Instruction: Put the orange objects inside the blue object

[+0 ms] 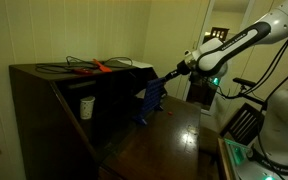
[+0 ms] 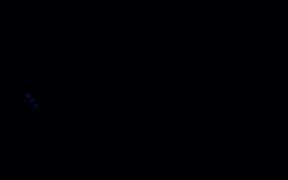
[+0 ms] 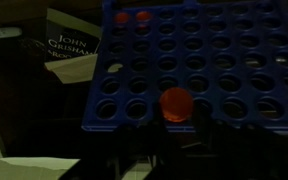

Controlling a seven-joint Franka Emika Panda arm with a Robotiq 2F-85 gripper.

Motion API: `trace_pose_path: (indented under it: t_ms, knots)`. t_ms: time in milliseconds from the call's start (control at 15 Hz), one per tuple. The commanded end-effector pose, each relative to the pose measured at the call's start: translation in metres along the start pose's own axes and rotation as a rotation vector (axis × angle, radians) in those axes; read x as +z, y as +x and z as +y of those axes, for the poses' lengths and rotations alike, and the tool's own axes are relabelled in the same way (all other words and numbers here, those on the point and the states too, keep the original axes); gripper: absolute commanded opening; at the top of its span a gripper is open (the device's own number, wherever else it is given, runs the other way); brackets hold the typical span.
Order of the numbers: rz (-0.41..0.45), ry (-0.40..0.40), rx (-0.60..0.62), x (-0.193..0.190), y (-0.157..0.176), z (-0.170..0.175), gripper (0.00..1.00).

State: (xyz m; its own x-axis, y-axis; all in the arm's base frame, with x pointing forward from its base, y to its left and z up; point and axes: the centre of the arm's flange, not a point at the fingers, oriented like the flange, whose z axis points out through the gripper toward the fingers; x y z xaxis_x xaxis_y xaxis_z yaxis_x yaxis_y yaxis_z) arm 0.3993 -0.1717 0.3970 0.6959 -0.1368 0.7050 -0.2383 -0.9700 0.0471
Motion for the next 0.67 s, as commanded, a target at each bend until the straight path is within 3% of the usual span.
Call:
trace_pose_path:
  t_ms: [0, 600]
  knots:
    - [0.092, 0.032, 0.015, -0.0118, -0.0072, 0.0029, 0.09]
    - [0.206, 0.048, 0.052, -0.0197, -0.002, 0.0091, 0.09]
